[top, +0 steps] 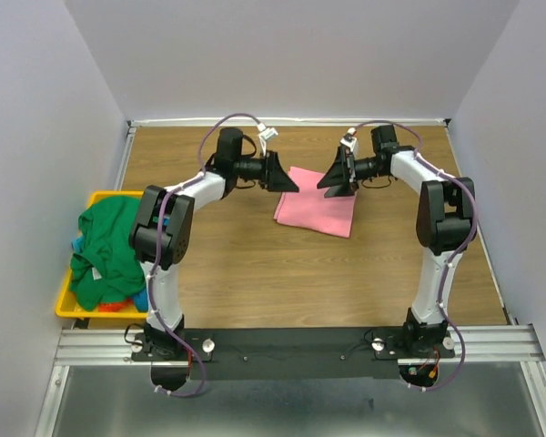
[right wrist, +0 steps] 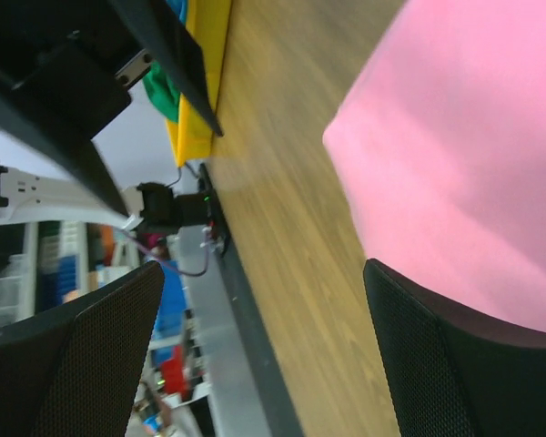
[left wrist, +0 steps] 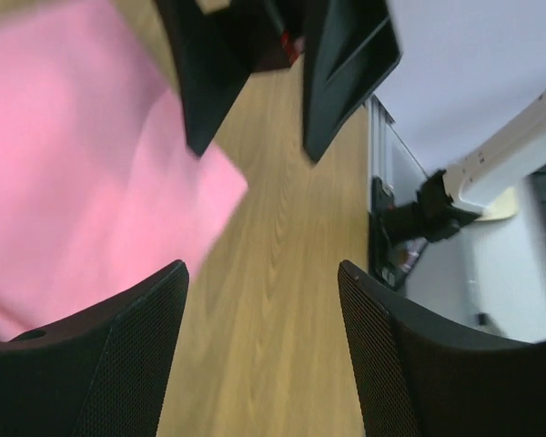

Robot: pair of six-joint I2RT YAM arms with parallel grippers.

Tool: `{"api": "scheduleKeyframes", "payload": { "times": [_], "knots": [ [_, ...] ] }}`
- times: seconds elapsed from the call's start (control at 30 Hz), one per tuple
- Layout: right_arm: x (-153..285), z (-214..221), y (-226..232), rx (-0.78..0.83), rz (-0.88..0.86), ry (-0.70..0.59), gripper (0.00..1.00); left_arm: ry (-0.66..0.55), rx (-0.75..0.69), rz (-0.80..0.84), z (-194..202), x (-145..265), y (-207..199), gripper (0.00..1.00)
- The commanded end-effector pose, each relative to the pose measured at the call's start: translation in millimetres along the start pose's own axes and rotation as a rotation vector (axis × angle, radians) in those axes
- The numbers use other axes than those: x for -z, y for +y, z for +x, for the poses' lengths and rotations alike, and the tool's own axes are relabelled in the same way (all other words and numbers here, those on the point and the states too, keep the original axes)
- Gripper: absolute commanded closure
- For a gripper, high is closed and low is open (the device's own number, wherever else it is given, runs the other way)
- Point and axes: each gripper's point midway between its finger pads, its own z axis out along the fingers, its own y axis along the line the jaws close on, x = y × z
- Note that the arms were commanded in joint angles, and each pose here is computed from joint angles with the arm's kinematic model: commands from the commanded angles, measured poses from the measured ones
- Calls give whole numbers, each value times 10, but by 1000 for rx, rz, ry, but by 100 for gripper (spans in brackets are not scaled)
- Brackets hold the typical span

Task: Fold and stack the t-shirts
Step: Smooth out wrinkles on the folded tshirt

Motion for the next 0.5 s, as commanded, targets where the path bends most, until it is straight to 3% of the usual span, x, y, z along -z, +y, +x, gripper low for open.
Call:
{"api": "scheduleKeyframes", "payload": {
  "times": [0.0,0.13,0.27,0.47],
  "knots": [
    [3,-213,-318,36,106,-29,4,-19,-23,0,-154,-300,193,26],
    [76,-383,-784,0,170,-58,5,-39,112,-11,-141,-480,548,28],
    [162,-523,-1135,0,248,-86,6,-52,152,-58,43,-552,919,28],
    [137,-519,-1380,3,298,-77,6,-46,222,-207,218,-331,1295,28]
  ]
}}
